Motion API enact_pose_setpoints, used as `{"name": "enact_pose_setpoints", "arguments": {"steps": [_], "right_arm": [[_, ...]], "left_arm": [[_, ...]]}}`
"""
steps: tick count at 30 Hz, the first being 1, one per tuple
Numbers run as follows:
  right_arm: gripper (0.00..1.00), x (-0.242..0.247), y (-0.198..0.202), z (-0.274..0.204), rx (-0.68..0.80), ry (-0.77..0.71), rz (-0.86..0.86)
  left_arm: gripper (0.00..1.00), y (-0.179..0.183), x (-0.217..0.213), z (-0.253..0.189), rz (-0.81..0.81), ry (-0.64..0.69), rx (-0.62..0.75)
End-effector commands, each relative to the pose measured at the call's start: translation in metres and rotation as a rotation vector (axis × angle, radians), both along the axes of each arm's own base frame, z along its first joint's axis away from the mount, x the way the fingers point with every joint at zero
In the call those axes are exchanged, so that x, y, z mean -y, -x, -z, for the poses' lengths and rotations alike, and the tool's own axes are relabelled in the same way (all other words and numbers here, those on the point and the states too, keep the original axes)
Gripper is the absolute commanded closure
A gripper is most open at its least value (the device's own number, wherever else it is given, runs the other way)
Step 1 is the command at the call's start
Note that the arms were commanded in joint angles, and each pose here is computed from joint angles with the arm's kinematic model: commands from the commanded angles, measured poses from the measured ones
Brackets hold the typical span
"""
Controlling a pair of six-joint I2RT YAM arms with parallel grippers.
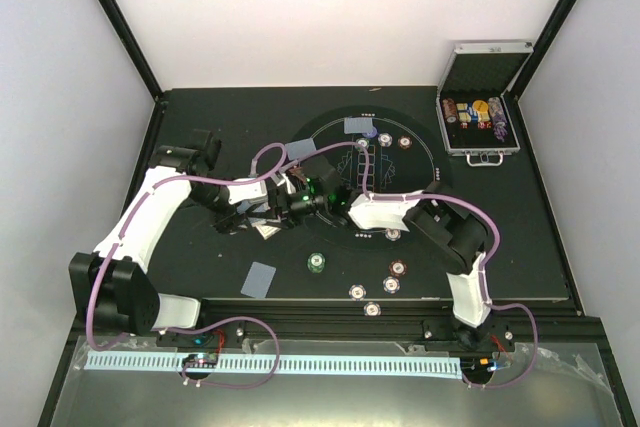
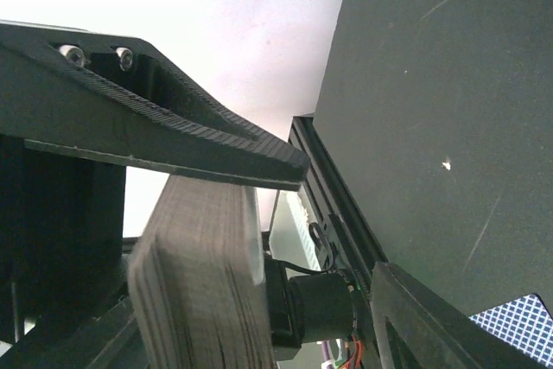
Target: Distribute texas hold em gaming equipment
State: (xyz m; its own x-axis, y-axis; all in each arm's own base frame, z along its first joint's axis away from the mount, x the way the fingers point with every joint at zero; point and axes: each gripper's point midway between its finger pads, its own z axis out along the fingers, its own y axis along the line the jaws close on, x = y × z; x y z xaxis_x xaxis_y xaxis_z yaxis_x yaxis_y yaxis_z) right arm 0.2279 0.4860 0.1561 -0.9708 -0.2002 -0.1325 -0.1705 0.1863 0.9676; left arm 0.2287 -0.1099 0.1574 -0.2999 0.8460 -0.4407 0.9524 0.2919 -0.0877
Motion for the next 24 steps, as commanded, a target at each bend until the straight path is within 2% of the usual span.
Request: {"name": "enact_pose_setpoints", "arguments": {"steps": [1,6,11,18,24], "right_arm": [[0.42,0.012,-0.009,0.011,-0.022,-0.007,0.031],[0.45,0.029,-0.014,0.011,-0.004,0.012,0.059],[0.52,0.035,-0.013,0.008,0.02,0.035,0.066],[0.74,0.039,-0.011,0.0,0.036,0.038,0.074],[0.85,0.042,-0.011,-0.009,0.064,0.046,0.078]], "left_arm": [[0.98,0.001,0.005,-0.014,0.011,0.043,0.007],[0.99,0.0,0.005,-0.015,0.011,0.042,0.014],[0.98,-0.001,0.006,-0.014,0.006,0.045,0.009],[0.98,-0.001,0.004,-0.01,0.006,0.036,0.008],[0.98,-0.002,0.004,-0.009,0.005,0.034,0.008]]}}
